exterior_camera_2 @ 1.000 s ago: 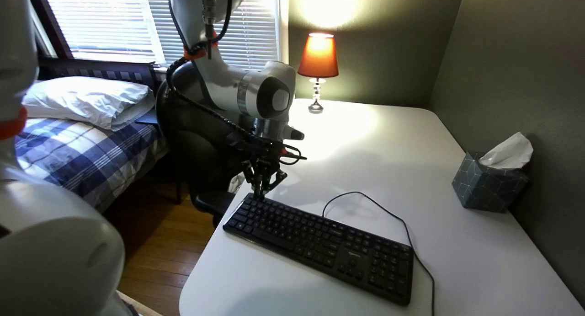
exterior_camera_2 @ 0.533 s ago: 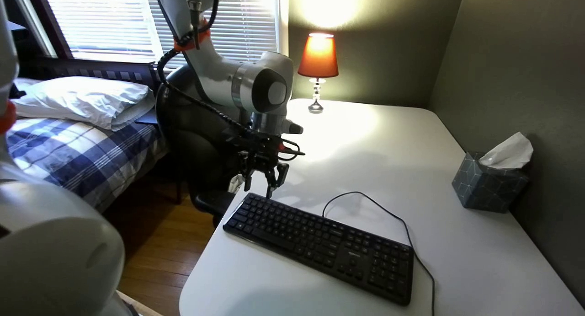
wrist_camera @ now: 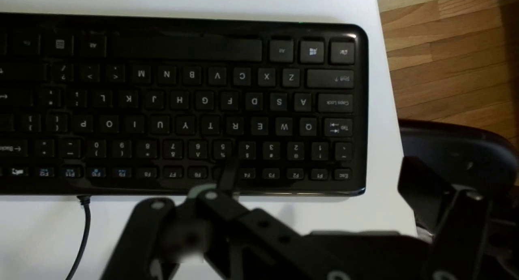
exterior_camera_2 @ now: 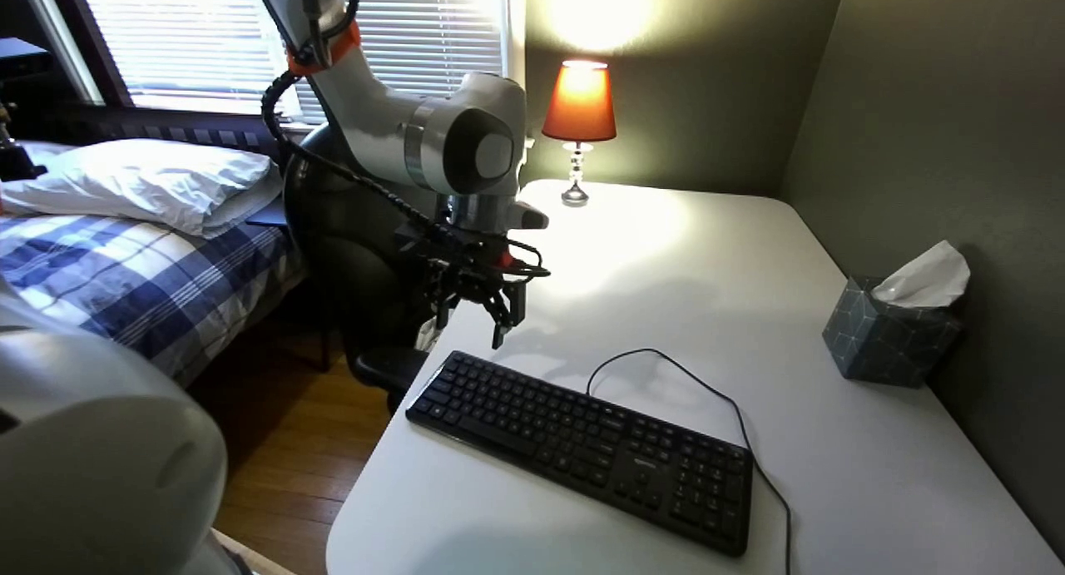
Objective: Press number 3 on the keyboard
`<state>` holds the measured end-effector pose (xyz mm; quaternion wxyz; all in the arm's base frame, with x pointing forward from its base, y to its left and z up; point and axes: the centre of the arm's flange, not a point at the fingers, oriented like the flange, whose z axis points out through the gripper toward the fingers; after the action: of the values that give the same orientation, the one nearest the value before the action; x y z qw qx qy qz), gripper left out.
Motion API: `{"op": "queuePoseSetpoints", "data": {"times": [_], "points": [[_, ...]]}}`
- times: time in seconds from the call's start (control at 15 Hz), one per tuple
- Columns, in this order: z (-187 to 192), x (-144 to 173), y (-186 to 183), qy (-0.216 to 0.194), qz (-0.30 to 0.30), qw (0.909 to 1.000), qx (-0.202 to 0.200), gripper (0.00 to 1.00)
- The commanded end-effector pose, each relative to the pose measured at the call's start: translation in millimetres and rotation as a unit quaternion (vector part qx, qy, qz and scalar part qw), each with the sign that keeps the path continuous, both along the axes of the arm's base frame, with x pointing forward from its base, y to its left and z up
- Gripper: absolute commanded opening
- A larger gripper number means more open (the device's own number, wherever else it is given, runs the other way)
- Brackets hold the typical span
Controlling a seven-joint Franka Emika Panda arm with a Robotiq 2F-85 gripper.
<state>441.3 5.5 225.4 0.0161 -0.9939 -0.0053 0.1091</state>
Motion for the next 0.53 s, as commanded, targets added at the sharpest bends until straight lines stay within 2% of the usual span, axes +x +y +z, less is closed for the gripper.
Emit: {"op": "queuePoseSetpoints", "data": {"times": [0.0,0.47], "points": [[12.4,-21.1,6.0,-0.023,-0.004,0.9997,-0.005,1.00],[27.5,-34.4,7.1,-0.045,-0.016,0.9988,-0.012,1.00]]}}
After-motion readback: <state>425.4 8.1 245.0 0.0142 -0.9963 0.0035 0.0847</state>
